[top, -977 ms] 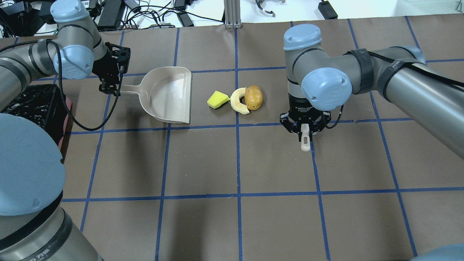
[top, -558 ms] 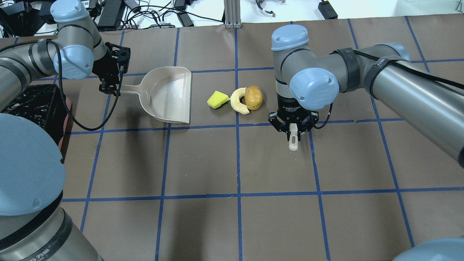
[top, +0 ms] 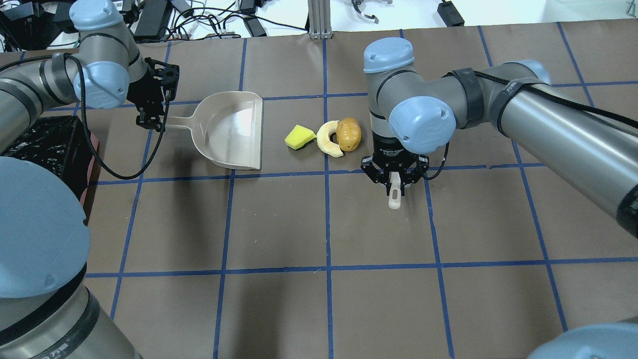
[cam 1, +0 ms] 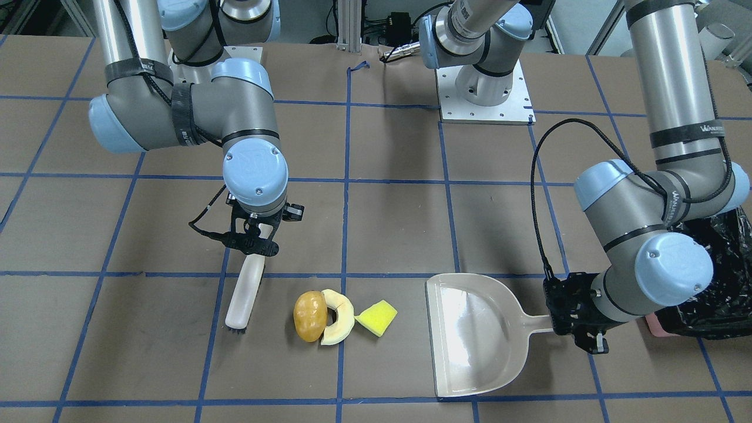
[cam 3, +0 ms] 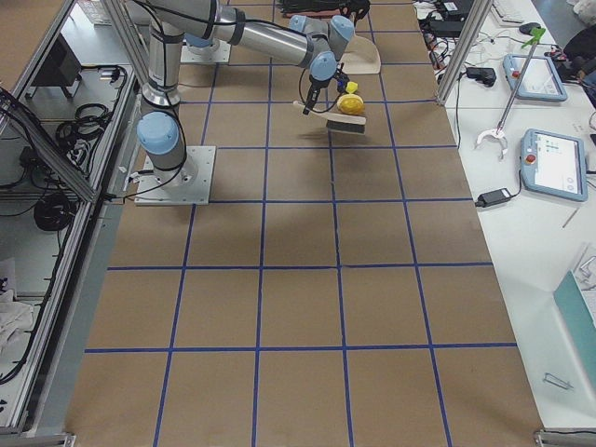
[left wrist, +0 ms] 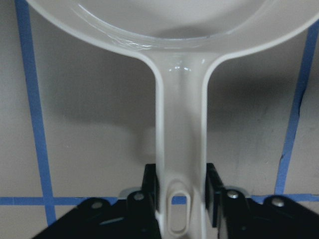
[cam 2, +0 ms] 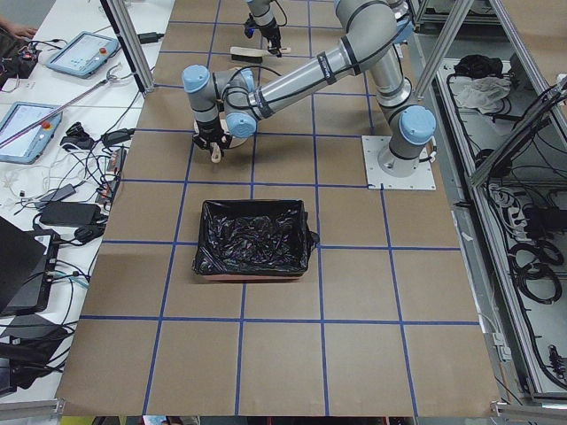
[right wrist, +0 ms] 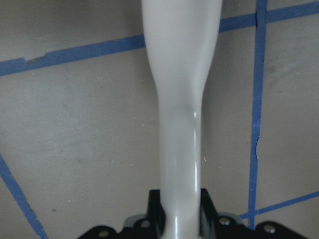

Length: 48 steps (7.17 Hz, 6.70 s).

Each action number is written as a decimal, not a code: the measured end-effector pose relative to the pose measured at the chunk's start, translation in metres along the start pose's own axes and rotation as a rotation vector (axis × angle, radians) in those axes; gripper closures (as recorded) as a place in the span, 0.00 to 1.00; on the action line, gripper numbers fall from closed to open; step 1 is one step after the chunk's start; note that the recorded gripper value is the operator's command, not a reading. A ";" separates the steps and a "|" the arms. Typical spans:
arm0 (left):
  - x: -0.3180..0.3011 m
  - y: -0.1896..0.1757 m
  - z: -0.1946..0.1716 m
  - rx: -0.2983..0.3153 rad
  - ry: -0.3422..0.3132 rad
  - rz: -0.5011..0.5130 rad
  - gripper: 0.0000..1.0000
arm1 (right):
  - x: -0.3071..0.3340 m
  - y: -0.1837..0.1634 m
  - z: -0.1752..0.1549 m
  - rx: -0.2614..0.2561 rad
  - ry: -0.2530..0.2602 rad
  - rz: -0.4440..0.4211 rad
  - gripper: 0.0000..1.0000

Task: Sweep and dump trash into bin
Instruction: 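Carry the white brush with the right gripper toward the potato and peel, then sweep the sponge, peel and potato with the brush into the dustpan, then brush the remaining items further into the dustpan with the right gripper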

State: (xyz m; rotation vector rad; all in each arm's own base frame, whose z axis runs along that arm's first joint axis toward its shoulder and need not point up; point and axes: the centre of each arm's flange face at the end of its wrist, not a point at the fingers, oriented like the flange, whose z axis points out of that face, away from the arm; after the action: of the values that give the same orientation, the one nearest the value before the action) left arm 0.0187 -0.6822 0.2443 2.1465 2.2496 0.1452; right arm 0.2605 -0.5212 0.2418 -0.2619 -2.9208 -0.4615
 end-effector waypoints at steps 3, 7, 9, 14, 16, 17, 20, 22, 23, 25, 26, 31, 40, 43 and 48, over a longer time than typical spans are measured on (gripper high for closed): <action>0.000 0.000 -0.002 -0.003 -0.002 -0.002 0.62 | -0.023 -0.006 0.001 -0.002 -0.015 0.022 0.84; 0.000 0.000 -0.003 -0.004 -0.004 -0.003 0.61 | -0.050 -0.006 0.004 0.012 -0.084 0.075 0.84; 0.001 -0.001 -0.003 -0.003 -0.005 -0.003 0.61 | -0.074 -0.011 0.003 0.024 -0.099 0.096 0.84; 0.001 -0.001 -0.004 -0.003 -0.005 -0.002 0.61 | -0.116 -0.014 -0.010 0.009 -0.195 0.144 0.84; 0.001 -0.002 -0.005 -0.004 -0.006 -0.003 0.61 | -0.142 -0.015 -0.017 0.018 -0.218 0.147 0.84; 0.001 -0.004 -0.006 -0.005 -0.008 0.000 0.61 | -0.150 -0.011 -0.019 0.016 -0.229 0.139 0.84; 0.001 -0.011 -0.007 -0.007 -0.010 0.008 0.61 | -0.170 0.002 -0.020 0.012 -0.257 0.109 0.84; 0.001 -0.011 -0.007 -0.006 -0.009 0.009 0.61 | -0.187 0.013 -0.019 0.025 -0.272 0.077 0.84; 0.001 -0.011 -0.006 -0.006 -0.009 0.009 0.61 | -0.198 0.017 -0.018 0.041 -0.281 0.057 0.84; 0.001 -0.011 -0.005 -0.006 -0.007 0.010 0.61 | -0.218 0.028 -0.016 0.044 -0.300 0.030 0.84; 0.001 -0.011 -0.006 -0.006 -0.008 0.010 0.61 | -0.227 0.035 -0.017 0.033 -0.315 0.025 0.84; 0.002 -0.011 -0.009 -0.007 -0.013 0.009 0.61 | -0.270 0.044 -0.027 0.026 -0.411 -0.002 0.84; 0.004 -0.012 -0.016 0.043 -0.019 0.002 0.62 | -0.300 0.068 -0.058 0.003 -0.481 0.040 0.84; 0.004 -0.012 -0.015 0.046 -0.018 0.002 0.62 | -0.298 0.090 -0.069 -0.019 -0.454 0.053 0.84; 0.003 -0.012 -0.015 0.051 -0.019 0.002 0.62 | -0.258 0.105 -0.092 -0.022 -0.341 0.087 0.84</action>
State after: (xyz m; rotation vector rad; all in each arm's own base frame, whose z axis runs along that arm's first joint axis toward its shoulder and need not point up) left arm 0.0048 -0.6800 0.2583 2.1656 2.2653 0.0679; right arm 0.5448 -0.4900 0.3078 -0.5159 -3.2171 -0.4772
